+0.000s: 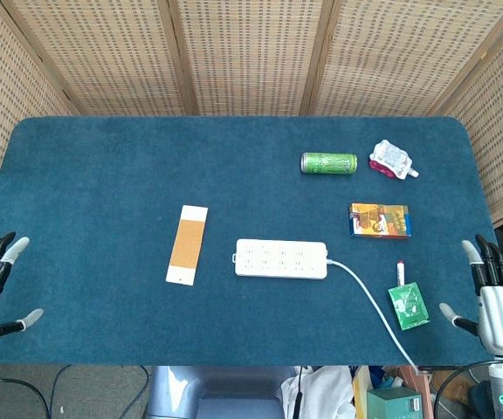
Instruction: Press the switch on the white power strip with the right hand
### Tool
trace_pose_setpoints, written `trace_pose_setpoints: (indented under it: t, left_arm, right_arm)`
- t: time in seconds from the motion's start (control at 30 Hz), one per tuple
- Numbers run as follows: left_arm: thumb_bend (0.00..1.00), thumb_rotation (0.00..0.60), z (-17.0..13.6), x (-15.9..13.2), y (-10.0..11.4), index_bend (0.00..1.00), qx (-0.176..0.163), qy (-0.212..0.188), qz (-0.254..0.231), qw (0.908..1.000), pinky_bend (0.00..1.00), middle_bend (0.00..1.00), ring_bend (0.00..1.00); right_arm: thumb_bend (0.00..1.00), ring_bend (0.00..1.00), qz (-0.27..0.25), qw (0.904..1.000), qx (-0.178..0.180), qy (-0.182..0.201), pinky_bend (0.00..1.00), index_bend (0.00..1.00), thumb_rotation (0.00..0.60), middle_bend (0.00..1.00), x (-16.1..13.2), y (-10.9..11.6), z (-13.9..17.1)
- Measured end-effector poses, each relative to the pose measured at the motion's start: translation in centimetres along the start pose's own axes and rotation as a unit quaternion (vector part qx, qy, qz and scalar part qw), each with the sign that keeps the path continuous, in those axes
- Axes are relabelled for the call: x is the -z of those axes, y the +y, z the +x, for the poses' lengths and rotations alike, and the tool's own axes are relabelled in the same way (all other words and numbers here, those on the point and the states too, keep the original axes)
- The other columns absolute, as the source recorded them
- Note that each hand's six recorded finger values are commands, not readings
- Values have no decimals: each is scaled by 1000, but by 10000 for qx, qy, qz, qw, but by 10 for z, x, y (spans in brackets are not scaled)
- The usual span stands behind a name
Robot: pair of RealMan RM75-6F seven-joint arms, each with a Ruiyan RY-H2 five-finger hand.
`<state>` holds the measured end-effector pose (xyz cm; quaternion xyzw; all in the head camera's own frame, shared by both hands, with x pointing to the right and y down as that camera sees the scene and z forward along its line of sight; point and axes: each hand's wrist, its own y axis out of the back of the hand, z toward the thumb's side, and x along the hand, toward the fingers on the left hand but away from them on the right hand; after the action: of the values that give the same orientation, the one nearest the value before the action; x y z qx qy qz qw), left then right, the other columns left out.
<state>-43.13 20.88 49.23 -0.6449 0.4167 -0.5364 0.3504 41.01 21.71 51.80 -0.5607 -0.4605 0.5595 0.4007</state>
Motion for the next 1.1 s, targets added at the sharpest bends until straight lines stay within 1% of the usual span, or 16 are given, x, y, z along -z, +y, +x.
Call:
trace_pose_setpoints:
  t: [0.23, 0.33, 0.4, 0.43, 0.53, 0.57, 0.63, 0.67, 0.7, 0.73, 0.77, 0.8, 0.83, 0.9, 1.0, 1.1]
  left_arm:
    - [0, 600, -1, 1, 1, 0, -16, -2, -23, 10000, 0, 0, 0]
    - [0, 600, -3, 0, 2, 0, -19, -22, -37, 10000, 0, 0, 0]
    - [0, 600, -4, 0, 2, 0, -21, -37, -35, 10000, 0, 0, 0]
    - [0, 600, -4, 0, 2, 0, -23, -45, -30, 10000, 0, 0, 0]
    - [0, 600, -3, 0, 2, 0, -9, -47, -38, 10000, 0, 0, 0]
    - [0, 600, -2, 0, 2, 0, -2, -44, -39, 10000, 0, 0, 0]
    - [0, 600, -2, 0, 2, 0, -3, -51, -42, 10000, 0, 0, 0]
    - [0, 600, -2, 0, 2, 0, -5, -62, -40, 10000, 0, 0, 0]
    - [0, 600, -2, -1, 2, 0, -2, -66, -39, 10000, 0, 0, 0]
    - [0, 600, -2, -1, 2, 0, 4, -70, -39, 10000, 0, 0, 0]
    - [0, 600, -2, -1, 2, 0, 10, -73, -38, 10000, 0, 0, 0]
    - [0, 600, -2, -1, 2, 0, 12, -73, -38, 10000, 0, 0, 0]
    - [0, 600, -2, 0, 2, 0, 13, -70, -40, 10000, 0, 0, 0]
    - [0, 600, -2, 0, 2, 0, 8, -56, -50, 10000, 0, 0, 0]
    - [0, 600, -1, 1, 3, 0, 9, -37, -71, 10000, 0, 0, 0]
    - [0, 600, -1, 2, 4, 0, 20, -35, -80, 10000, 0, 0, 0]
  right_arm:
    - [0, 0, -10, 10000, -53, 48, 0, 0, 600, 0, -2, -2, 1]
    - [0, 0, -44, 9999, -52, 150, 0, 0, 600, 0, -5, -2, -1]
    - [0, 19, -56, 9997, -37, 244, 26, 0, 600, 41, -8, -2, -5]
    - [0, 50, -57, 9995, -42, 305, 60, 0, 600, 82, -10, -2, -8]
    - [0, 295, -70, 9986, -26, 531, 305, 0, 600, 347, -20, 0, -21]
    - [14, 438, -83, 9980, -16, 625, 472, 0, 600, 481, -25, 1, -27]
    - [102, 627, -120, 9963, -45, 854, 732, 0, 600, 649, -37, 1, -41]
    - [213, 730, -135, 9953, -85, 956, 875, 0, 600, 743, -43, 0, -47]
    - [345, 813, -155, 9942, -139, 1059, 962, 0, 600, 818, -49, -2, -53]
    - [434, 858, -186, 9924, -233, 1194, 990, 0, 600, 859, -58, -5, -60]
    - [551, 908, -219, 9909, -323, 1287, 1000, 0, 600, 907, -64, -8, -66]
    - [637, 936, -258, 9893, -432, 1369, 1000, 0, 600, 936, -71, -12, -71]
    - [677, 945, -312, 9869, -599, 1463, 1000, 0, 600, 948, -79, -19, -77]
    - [747, 951, -376, 9828, -888, 1574, 1000, 23, 600, 960, -90, -30, -85]
    - [808, 956, -452, 9740, -1398, 1722, 1000, 161, 600, 971, -110, -51, -95]
    - [825, 958, -507, 9647, -1915, 1737, 1000, 281, 600, 974, -125, -77, -99]
